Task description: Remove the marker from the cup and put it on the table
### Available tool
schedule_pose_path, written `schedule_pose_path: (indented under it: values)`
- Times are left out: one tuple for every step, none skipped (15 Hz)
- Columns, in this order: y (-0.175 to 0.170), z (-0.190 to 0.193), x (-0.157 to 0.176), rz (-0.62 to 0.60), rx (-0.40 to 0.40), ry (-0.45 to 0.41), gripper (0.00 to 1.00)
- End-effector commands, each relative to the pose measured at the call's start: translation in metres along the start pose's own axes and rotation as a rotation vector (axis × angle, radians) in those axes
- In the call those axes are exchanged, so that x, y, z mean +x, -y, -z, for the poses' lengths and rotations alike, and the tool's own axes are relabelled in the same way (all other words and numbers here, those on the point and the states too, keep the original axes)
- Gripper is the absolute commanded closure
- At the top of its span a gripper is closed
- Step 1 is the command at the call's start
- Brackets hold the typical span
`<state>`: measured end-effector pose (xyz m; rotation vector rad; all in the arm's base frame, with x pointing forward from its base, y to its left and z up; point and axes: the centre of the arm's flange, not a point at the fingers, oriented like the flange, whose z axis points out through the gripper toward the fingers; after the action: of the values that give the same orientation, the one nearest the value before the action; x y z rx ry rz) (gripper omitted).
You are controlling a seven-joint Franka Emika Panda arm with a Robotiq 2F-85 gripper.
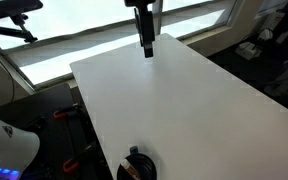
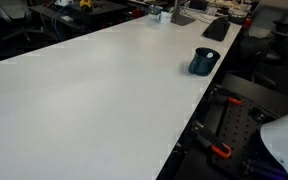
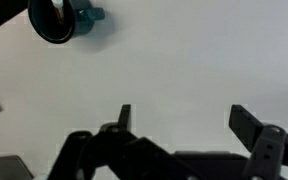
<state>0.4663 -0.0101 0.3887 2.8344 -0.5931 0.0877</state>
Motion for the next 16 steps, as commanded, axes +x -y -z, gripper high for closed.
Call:
schedule_pose_path:
  values:
    - [-0.027,-0.039,0.0,-0.17,-0.066,0.025,0.0]
    - [-0.037,-0.046,-0.004,-0.205,-0.083,0.042,0.0]
    - [-0.045,-0.052,-0.008,-0.232,-0.096,0.055,0.0]
    - [-0.052,-0.057,-0.015,-0.255,-0.104,0.071,0.0]
    - [-0.056,-0.06,-0.02,-0.27,-0.113,0.081,0.0]
    - [-0.058,-0.062,-0.025,-0.274,-0.121,0.094,0.0]
    - [-0.058,-0.063,-0.027,-0.263,-0.124,0.102,0.0]
    - [-0.054,-0.068,-0.012,-0.248,-0.105,0.105,0.0]
    - [-0.055,-0.071,-0.015,-0.248,-0.107,0.111,0.0]
    - [-0.055,-0.071,-0.016,-0.247,-0.108,0.113,0.0]
    - [-0.055,-0.071,-0.016,-0.247,-0.108,0.113,0.0]
    - [-0.055,-0.07,-0.016,-0.248,-0.107,0.112,0.0]
    - [-0.055,-0.07,-0.016,-0.248,-0.107,0.111,0.0]
    - [-0.055,-0.07,-0.016,-0.248,-0.107,0.11,0.0]
    - [-0.054,-0.073,-0.013,-0.252,-0.104,0.111,0.0]
    - [-0.055,-0.078,-0.01,-0.263,-0.102,0.119,0.0]
